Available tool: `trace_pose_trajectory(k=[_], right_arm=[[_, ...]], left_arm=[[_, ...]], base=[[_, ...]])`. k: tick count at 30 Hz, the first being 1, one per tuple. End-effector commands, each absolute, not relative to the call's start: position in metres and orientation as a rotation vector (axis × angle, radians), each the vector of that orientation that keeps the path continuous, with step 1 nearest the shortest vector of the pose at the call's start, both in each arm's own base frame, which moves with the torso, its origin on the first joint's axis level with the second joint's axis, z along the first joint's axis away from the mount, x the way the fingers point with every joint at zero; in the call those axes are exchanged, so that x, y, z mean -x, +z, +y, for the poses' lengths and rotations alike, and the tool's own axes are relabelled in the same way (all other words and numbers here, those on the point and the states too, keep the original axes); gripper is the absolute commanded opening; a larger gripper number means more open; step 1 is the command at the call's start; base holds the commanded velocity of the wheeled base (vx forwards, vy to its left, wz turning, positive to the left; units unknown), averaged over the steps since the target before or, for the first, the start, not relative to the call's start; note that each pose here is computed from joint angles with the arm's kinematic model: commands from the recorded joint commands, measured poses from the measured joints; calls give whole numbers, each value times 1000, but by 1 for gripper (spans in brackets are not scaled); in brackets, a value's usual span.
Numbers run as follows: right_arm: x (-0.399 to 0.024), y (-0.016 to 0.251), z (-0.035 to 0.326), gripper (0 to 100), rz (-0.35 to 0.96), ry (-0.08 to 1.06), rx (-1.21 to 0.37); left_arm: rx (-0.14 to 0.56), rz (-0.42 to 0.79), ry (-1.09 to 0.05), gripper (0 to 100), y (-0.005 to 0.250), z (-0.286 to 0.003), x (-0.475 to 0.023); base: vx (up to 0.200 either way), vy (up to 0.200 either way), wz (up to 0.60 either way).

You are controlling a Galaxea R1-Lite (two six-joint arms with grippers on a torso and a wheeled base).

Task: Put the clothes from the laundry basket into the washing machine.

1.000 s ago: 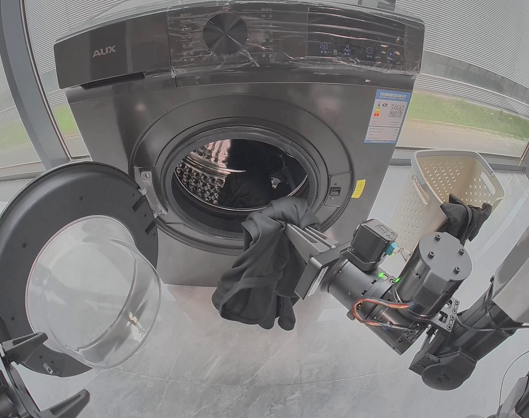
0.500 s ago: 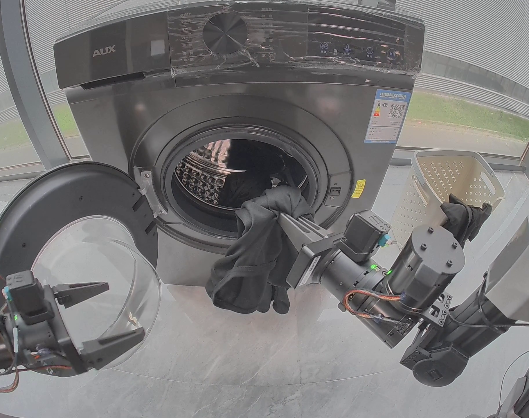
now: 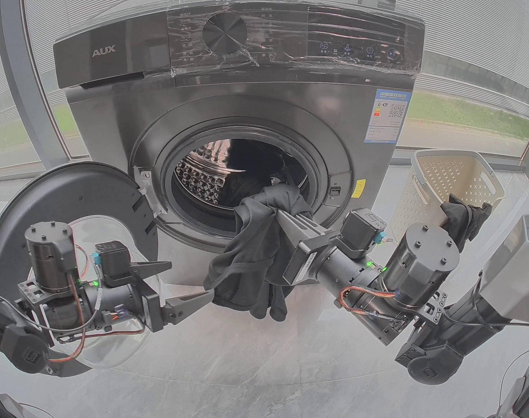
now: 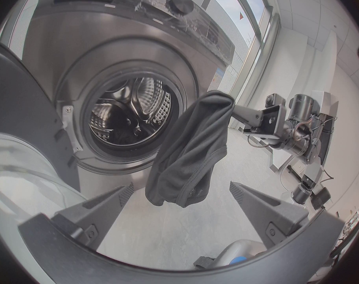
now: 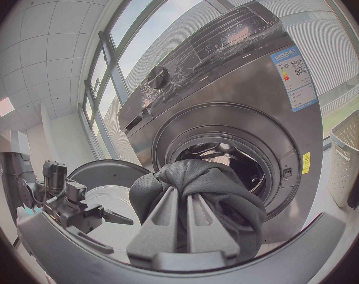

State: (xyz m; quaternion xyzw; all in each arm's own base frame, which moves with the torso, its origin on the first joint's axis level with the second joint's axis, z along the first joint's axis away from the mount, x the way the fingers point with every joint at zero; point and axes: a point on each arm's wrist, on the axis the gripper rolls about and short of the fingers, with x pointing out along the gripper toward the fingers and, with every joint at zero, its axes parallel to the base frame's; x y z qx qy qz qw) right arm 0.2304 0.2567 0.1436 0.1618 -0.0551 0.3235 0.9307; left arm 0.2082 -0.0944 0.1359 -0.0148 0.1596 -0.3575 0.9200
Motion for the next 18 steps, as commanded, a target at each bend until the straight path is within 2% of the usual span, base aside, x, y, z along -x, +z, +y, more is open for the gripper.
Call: trace_pose_trajectory(k=[1,11,18], right_arm=[[-231,144,258,0,-117,662,-334],[-230,144,258,0,-117,664,-332],[-229,143,259,0,-114,666,-331]], left_arm=[[28,419,-761,100,112,-112,-227],[24,442,-756,100,93,-126,-254],[30,414,-755,100,90,-131,-267]], base=[[0,0,0],[0,0,0],[0,0,0]])
